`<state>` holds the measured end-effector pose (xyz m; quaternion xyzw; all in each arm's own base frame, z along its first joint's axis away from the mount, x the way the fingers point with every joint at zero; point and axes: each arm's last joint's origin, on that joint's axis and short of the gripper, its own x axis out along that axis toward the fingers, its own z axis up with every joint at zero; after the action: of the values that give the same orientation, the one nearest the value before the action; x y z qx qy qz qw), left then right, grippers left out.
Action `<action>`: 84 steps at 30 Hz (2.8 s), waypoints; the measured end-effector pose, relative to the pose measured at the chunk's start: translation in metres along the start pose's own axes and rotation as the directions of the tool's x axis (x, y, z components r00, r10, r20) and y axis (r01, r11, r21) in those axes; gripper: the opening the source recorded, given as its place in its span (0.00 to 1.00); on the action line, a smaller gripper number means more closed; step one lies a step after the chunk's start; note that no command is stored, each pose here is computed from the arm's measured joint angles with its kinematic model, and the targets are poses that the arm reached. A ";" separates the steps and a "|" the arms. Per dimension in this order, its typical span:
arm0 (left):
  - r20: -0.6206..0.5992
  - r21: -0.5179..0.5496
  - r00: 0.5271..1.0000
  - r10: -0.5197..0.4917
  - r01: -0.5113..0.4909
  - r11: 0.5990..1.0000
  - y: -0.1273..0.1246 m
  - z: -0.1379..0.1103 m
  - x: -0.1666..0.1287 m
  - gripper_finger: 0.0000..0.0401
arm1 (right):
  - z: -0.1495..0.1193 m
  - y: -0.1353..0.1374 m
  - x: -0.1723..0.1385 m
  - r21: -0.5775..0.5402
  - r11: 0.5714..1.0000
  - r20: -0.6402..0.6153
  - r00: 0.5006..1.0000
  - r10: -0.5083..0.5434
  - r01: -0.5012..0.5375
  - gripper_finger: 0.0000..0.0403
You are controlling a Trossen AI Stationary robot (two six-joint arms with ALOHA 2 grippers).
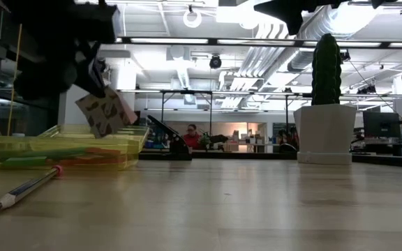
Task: Pack school essentials
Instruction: Put the pink sticky notes into the yellow supply box
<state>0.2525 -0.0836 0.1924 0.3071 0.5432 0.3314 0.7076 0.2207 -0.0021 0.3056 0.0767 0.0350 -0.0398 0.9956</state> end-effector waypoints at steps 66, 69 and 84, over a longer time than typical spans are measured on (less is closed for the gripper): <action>0.011 -0.303 0.892 -0.451 0.433 0.849 0.056 -0.012 -0.022 0.35 | -0.005 -0.001 0.000 -0.005 1.000 -0.056 0.998 -0.007 0.007 0.51; 0.160 -0.373 0.860 -0.484 0.506 0.777 0.079 -0.016 -0.035 0.36 | -0.006 -0.001 0.000 -0.005 1.000 -0.061 0.998 -0.008 0.008 0.51; 0.946 -0.165 0.246 -0.211 0.927 0.337 0.136 -0.044 -0.050 0.35 | -0.004 0.000 0.000 0.068 0.998 -0.043 0.999 -0.003 0.006 0.51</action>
<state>0.1814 -0.0400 0.3193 -0.1483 0.0482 0.0081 0.9877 0.2202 -0.0019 0.3015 0.1113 0.0554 -0.0418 0.9914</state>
